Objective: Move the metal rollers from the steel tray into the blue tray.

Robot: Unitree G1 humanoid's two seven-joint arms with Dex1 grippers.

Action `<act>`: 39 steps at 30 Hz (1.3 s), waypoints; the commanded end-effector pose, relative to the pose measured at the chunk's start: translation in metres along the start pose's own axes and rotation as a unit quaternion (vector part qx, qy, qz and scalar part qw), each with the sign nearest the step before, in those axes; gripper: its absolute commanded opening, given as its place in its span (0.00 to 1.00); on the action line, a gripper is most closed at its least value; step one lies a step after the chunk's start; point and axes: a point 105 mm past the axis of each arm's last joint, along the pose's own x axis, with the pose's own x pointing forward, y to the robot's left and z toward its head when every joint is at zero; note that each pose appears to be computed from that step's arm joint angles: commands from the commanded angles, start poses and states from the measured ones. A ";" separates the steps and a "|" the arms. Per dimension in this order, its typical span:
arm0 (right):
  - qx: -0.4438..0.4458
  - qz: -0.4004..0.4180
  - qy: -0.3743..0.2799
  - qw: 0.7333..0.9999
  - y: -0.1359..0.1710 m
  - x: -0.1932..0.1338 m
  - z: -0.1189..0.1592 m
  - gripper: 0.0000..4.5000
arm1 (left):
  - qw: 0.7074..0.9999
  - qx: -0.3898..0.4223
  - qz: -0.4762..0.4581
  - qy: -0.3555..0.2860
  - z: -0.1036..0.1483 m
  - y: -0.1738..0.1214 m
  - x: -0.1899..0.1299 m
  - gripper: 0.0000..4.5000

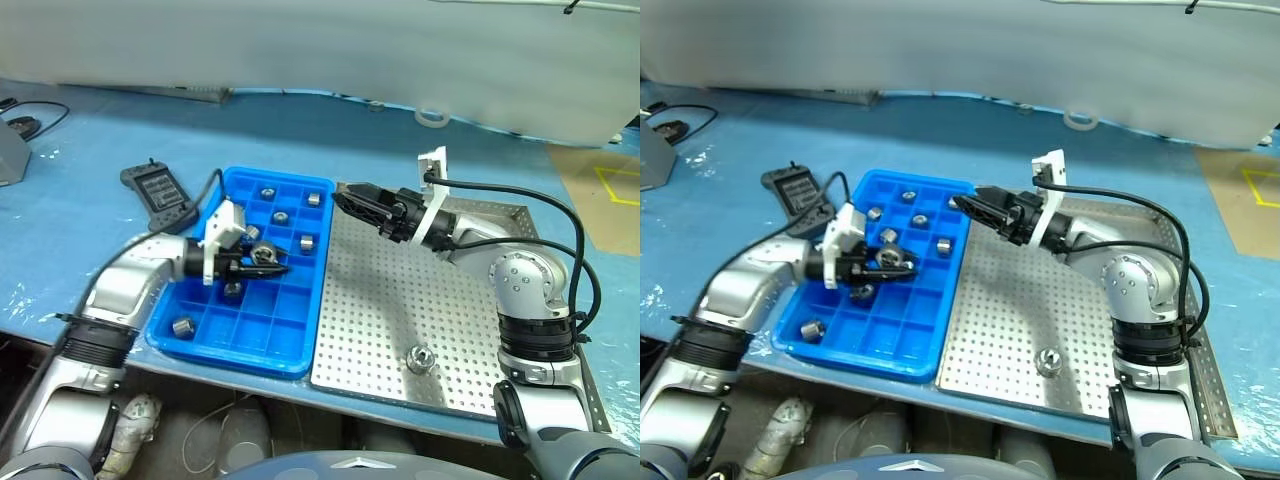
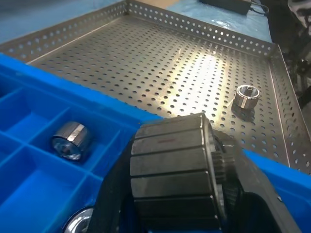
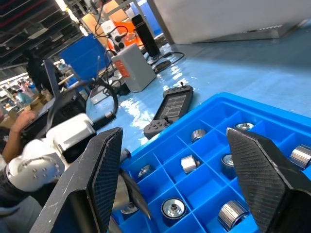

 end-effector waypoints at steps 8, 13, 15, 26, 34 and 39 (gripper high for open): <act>-0.020 -0.013 -0.021 0.999 0.003 0.000 0.005 0.80 | 0.999 0.021 -0.032 0.006 0.002 -0.019 0.014 0.28; -0.019 -0.023 -0.021 0.999 0.000 0.000 0.003 0.80 | 0.999 -0.011 -0.036 0.015 -0.006 -0.021 0.015 0.28; -0.019 -0.028 -0.019 0.999 -0.001 0.000 0.001 0.80 | 0.999 -0.011 -0.034 0.029 -0.013 -0.020 0.014 0.28; -0.018 -0.033 -0.016 0.999 -0.004 0.002 -0.001 0.80 | 0.997 -0.035 -0.060 0.029 -0.019 -0.038 0.020 0.63; -0.016 -0.036 -0.015 0.999 -0.004 0.000 -0.002 0.80 | 0.998 -0.016 -0.047 0.025 -0.001 -0.026 0.015 0.78; -0.030 -0.022 0.023 0.999 0.003 -0.031 -0.009 0.80 | 0.999 0.002 0.003 -0.037 0.042 0.003 0.005 0.78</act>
